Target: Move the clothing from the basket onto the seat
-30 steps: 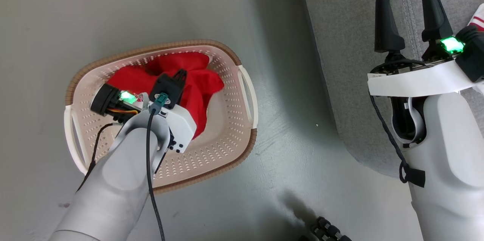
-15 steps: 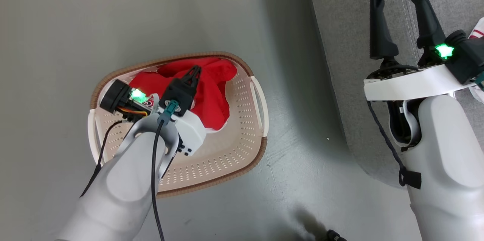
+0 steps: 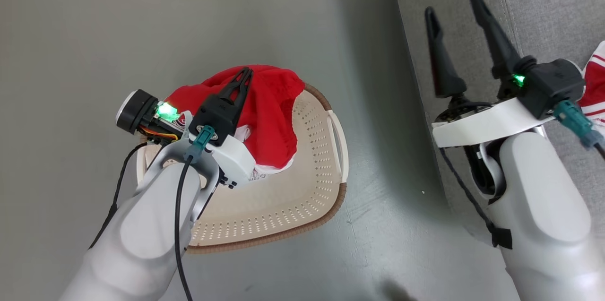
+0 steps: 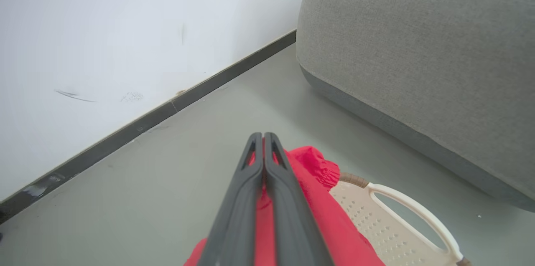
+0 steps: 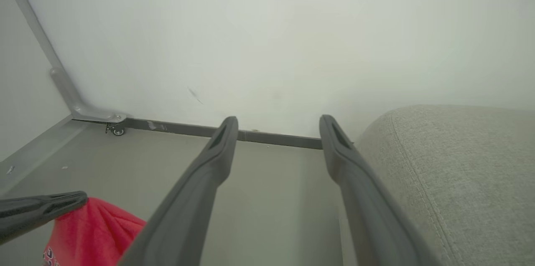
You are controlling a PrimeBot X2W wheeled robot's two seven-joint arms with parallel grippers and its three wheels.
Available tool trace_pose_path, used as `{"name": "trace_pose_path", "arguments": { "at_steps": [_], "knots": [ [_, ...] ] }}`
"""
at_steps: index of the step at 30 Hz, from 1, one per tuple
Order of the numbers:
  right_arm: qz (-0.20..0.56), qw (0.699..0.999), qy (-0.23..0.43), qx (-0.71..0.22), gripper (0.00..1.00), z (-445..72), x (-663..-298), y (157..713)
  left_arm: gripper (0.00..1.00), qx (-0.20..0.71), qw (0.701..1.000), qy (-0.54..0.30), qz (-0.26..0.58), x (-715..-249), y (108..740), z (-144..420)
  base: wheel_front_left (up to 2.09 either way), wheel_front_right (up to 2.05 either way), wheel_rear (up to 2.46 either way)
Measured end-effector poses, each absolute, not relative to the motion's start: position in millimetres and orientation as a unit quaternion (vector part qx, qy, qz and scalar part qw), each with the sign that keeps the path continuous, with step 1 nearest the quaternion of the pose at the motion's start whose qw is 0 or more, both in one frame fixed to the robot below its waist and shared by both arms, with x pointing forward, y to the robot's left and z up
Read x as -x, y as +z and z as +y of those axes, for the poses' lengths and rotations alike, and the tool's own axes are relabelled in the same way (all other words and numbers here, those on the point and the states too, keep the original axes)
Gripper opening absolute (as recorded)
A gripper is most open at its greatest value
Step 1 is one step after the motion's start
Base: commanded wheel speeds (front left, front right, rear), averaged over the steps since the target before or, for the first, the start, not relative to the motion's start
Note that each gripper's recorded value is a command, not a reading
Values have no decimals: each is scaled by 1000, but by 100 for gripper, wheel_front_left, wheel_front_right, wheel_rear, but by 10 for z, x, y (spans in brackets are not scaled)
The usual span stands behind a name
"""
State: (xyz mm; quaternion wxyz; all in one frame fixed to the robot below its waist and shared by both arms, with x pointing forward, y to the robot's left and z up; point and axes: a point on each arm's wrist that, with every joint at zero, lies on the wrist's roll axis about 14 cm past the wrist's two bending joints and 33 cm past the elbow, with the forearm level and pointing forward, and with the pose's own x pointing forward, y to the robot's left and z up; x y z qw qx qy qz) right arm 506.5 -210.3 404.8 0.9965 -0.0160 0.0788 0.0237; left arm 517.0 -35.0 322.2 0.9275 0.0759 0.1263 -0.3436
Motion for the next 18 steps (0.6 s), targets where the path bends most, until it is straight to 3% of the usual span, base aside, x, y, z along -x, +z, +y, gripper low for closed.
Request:
{"name": "trace_pose_path", "arguments": {
  "at_steps": [18],
  "knots": [
    [82,991,110,-3,100,-1647,-4881,4257,0,-75,940,-333,8,-5268,4167,-203,0,0,0]
  ]
}}
